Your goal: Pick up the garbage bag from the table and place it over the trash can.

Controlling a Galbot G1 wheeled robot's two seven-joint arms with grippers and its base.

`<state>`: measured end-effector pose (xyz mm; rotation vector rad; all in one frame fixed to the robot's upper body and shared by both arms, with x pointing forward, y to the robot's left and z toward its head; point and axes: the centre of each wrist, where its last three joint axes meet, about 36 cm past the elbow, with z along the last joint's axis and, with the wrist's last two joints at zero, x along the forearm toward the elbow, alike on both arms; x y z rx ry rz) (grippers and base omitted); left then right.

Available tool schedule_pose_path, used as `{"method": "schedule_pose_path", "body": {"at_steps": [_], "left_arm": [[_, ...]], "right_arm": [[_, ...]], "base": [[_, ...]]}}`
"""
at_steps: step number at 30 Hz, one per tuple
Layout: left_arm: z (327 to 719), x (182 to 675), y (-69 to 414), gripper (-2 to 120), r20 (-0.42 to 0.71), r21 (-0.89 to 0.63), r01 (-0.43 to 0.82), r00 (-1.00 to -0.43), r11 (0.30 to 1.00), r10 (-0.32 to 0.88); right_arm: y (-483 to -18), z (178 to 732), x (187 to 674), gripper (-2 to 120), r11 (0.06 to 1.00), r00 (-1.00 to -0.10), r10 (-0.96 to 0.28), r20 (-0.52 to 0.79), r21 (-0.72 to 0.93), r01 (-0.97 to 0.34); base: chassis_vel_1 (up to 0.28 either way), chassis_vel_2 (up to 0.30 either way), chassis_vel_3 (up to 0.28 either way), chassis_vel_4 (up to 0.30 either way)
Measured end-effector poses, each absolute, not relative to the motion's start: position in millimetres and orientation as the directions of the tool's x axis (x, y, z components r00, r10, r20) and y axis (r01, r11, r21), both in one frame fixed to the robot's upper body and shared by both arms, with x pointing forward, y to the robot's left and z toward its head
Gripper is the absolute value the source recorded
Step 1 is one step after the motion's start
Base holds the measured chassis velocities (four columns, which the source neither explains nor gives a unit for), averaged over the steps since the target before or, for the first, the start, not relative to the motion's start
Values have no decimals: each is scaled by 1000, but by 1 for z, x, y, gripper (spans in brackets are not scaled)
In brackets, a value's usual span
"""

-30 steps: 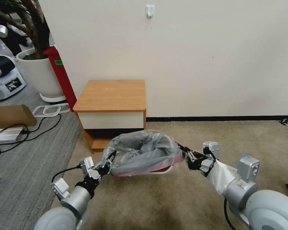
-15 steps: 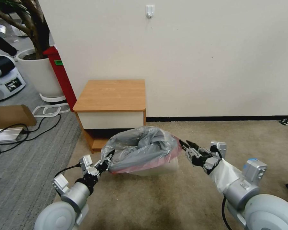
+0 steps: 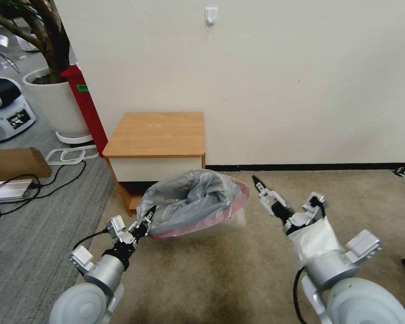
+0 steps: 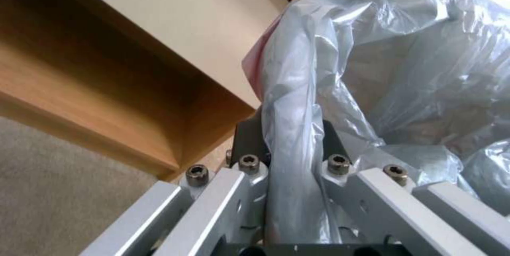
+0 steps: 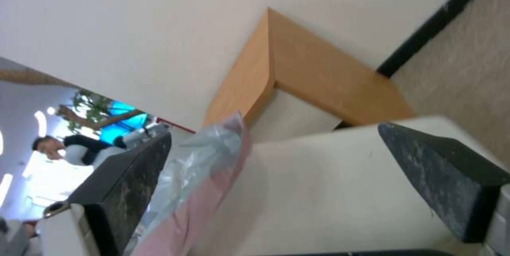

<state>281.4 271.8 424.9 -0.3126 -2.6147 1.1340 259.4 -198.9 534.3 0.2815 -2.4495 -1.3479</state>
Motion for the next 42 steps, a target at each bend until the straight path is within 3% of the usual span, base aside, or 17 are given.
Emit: {"method": "schedule_pose_path", "body": {"at_steps": [12, 38, 42], "left_arm": [[425, 280, 267, 7, 158, -744, 90, -939, 662, 305], [428, 276, 262, 7, 154, -743, 96, -939, 662, 308], [429, 277, 262, 7, 153, -739, 98, -939, 667, 307]], "right_arm": [[-193, 535, 260, 96, 495, -922, -330, 202, 869, 13], [-182, 534, 258, 2, 493, -929, -331, 168, 870, -19], [-181, 534, 258, 0, 487, -928, -334, 162, 873, -22]], "base": [[0, 0, 0, 0], [0, 0, 0, 0], [0, 0, 0, 0]]}}
